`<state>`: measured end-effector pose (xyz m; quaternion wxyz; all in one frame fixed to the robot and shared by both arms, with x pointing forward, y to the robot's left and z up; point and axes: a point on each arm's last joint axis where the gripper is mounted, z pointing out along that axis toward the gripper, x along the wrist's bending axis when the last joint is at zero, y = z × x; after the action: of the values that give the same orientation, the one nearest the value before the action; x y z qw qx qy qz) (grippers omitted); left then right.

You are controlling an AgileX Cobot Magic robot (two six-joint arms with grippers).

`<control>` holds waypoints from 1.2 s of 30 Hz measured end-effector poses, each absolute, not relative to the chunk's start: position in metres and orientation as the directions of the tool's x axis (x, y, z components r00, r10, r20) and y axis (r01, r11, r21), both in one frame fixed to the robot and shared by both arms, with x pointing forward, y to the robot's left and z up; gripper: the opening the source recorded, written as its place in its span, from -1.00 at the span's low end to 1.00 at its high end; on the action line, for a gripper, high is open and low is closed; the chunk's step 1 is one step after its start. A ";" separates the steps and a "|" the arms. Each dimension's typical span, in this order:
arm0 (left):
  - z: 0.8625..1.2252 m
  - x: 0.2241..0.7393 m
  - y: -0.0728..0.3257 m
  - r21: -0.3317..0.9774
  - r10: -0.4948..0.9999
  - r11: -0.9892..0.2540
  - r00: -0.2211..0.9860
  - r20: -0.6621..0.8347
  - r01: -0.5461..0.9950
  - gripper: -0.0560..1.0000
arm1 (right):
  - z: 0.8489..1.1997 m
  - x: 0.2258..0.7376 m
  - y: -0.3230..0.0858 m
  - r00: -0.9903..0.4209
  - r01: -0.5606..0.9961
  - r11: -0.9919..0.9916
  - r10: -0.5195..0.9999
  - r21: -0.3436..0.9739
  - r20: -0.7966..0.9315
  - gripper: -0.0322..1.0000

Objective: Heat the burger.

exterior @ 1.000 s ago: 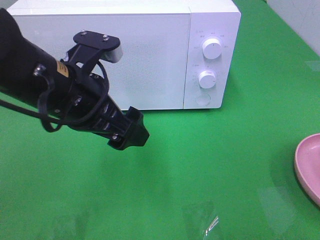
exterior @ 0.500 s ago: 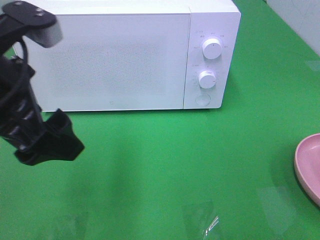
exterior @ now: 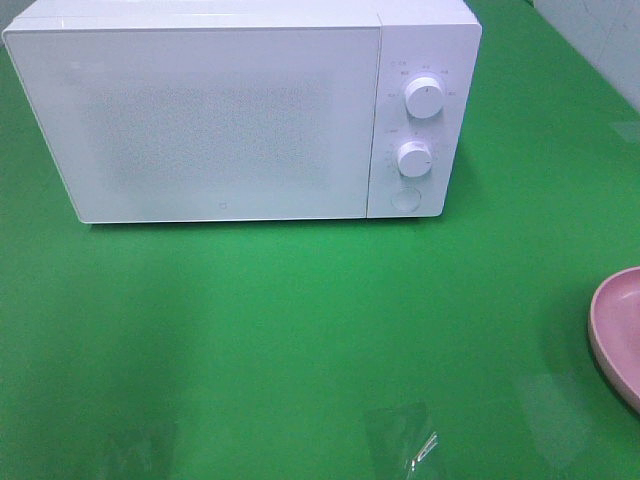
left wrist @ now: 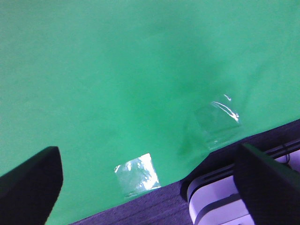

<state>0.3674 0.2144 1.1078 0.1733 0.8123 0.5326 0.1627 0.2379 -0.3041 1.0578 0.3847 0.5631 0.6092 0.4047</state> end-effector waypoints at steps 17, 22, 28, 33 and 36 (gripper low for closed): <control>1.092 0.317 0.284 0.545 0.981 -0.149 0.193 -0.023 0.825 0.82 | 1.058 0.238 -0.304 -0.070 0.375 0.038 0.997 0.926 -0.013 0.54; 1.062 0.293 0.289 0.545 0.984 -0.125 0.173 -0.037 0.829 0.82 | 1.058 0.238 -0.304 -0.070 0.375 0.038 0.997 0.926 -0.013 0.54; 1.060 0.260 0.299 0.677 0.993 -0.046 0.110 -0.052 0.735 0.82 | 1.058 0.238 -0.304 -0.070 0.375 0.038 0.997 0.926 -0.013 0.54; 1.061 0.230 0.304 0.803 0.989 -0.028 0.133 -0.065 0.595 0.82 | 1.058 0.238 -0.304 -0.070 0.375 0.038 0.997 0.926 -0.013 0.54; 1.059 0.218 0.306 0.844 0.985 -0.045 0.164 -0.051 0.534 0.82 | 1.058 0.238 -0.304 -0.070 0.375 0.038 0.997 0.926 -0.013 0.54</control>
<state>0.2181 0.3056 1.0590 0.3824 0.6601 0.5753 0.2949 0.2379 -0.3041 1.0578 0.3847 0.5631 0.6092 0.4047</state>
